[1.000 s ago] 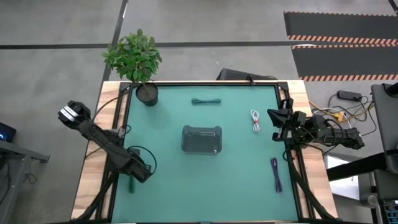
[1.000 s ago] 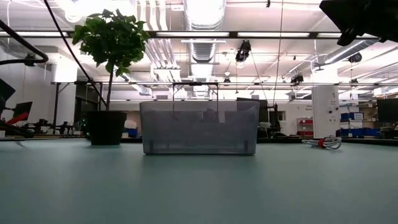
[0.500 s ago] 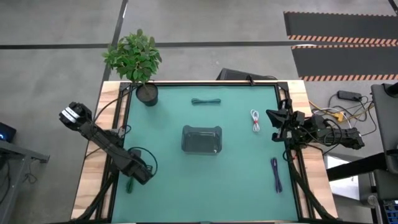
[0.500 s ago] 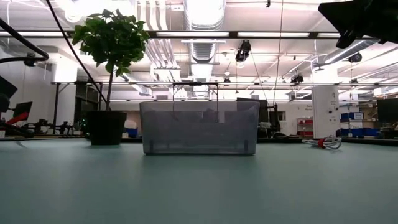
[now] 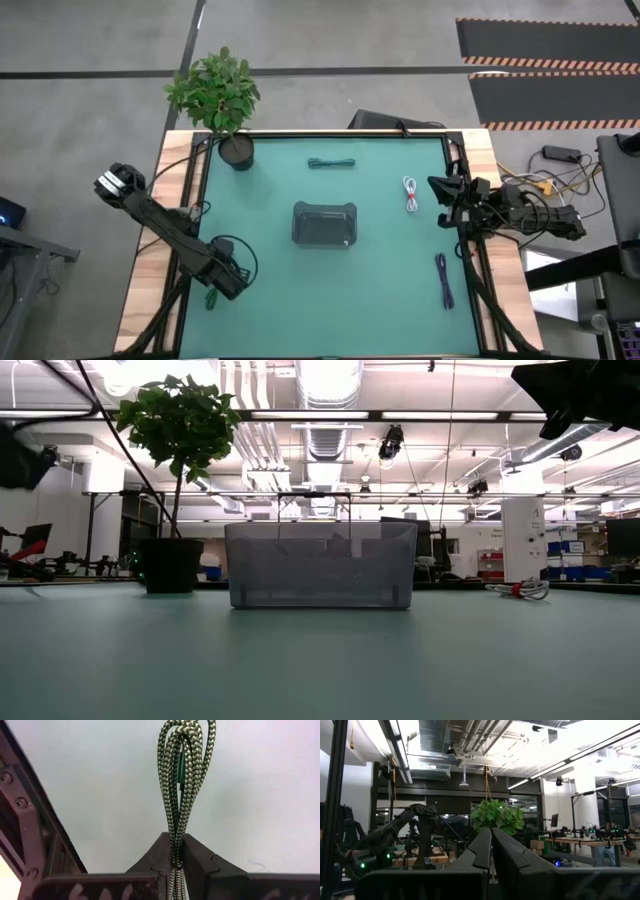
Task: Pick and place USB-C Cables
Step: Put the green cable into the black transparent container
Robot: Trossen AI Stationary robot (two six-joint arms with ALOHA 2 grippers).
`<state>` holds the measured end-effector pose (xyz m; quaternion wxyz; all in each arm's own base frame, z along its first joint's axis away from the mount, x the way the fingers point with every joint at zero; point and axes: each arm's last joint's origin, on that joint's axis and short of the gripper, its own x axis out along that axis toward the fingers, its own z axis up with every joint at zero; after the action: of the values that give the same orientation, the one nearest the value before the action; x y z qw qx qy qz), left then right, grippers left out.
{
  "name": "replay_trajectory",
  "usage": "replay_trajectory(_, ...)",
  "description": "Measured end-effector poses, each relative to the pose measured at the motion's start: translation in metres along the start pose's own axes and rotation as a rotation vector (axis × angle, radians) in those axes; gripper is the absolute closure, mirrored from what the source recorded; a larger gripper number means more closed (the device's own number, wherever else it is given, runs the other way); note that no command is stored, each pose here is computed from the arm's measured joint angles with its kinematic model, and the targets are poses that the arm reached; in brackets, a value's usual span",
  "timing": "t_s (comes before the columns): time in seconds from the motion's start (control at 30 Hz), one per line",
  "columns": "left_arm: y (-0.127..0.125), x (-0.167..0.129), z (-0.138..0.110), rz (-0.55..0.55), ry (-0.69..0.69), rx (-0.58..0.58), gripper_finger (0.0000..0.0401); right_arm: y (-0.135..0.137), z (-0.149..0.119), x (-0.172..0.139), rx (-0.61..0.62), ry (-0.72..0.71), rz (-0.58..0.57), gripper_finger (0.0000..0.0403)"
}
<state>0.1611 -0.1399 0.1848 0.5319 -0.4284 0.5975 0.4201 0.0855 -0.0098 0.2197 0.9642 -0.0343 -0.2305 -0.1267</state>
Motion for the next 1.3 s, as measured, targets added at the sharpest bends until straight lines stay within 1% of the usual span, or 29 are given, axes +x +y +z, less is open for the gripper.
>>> replay_trajectory(0.17, -0.006, -0.036, -0.006, -0.092, 0.008, 0.092, 0.0390, 0.000, 0.000, 0.000, 0.000, 0.001, 0.001, 0.0394)
replay_trajectory(0.23, -0.009, -0.053, -0.007, -0.163, -0.024, 0.131, 0.0390, 0.000, 0.000, 0.000, 0.000, 0.002, 0.001, 0.0394)
replay_trajectory(0.3, -0.012, -0.067, -0.007, -0.241, -0.094, 0.209, 0.0391, 0.000, -0.001, 0.000, -0.002, 0.009, 0.002, 0.0394)
replay_trajectory(0.37, -0.017, -0.081, -0.007, -0.324, -0.203, 0.310, 0.0391, 0.000, -0.003, 0.000, -0.005, 0.027, 0.004, 0.0394)
replay_trajectory(0.5, -0.027, -0.100, -0.005, -0.438, -0.514, 0.506, 0.0391, 0.000, -0.003, 0.000, -0.008, 0.031, 0.003, 0.0394)
replay_trajectory(0.63, -0.038, -0.112, -0.003, -0.505, -0.807, 0.681, 0.0391, 0.000, -0.002, 0.000, -0.006, 0.021, 0.002, 0.0394)
replay_trajectory(0.77, -0.055, -0.121, -0.002, -0.578, -0.976, 0.857, 0.0391, 0.000, -0.002, 0.000, -0.013, 0.021, 0.003, 0.0394)
replay_trajectory(0.93, -0.076, -0.137, 0.001, -0.727, -1.137, 1.068, 0.0391, 0.000, -0.002, 0.000, -0.015, 0.022, 0.003, 0.0394)
replay_trajectory(1.03, -0.084, -0.136, 0.001, -0.728, -1.278, 1.168, 0.0391, 0.001, -0.003, 0.000, -0.002, 0.026, 0.013, 0.0394)
replay_trajectory(1.1, -0.087, -0.133, 0.002, -0.718, -1.363, 1.216, 0.0391, 0.002, -0.003, 0.000, 0.003, 0.022, 0.045, 0.0394)
replay_trajectory(1.17, -0.088, -0.134, 0.006, -0.716, -1.414, 1.219, 0.0391, 0.003, -0.003, 0.000, -0.001, 0.018, 0.095, 0.0394)
replay_trajectory(1.23, -0.090, -0.136, 0.011, -0.745, -1.432, 1.205, 0.0391, 0.004, -0.004, -0.001, -0.006, 0.017, 0.135, 0.0394)
replay_trajectory(1.3, -0.091, -0.137, 0.015, -0.768, -1.432, 1.203, 0.0391, 0.004, -0.004, -0.001, 0.002, 0.016, 0.142, 0.0394)
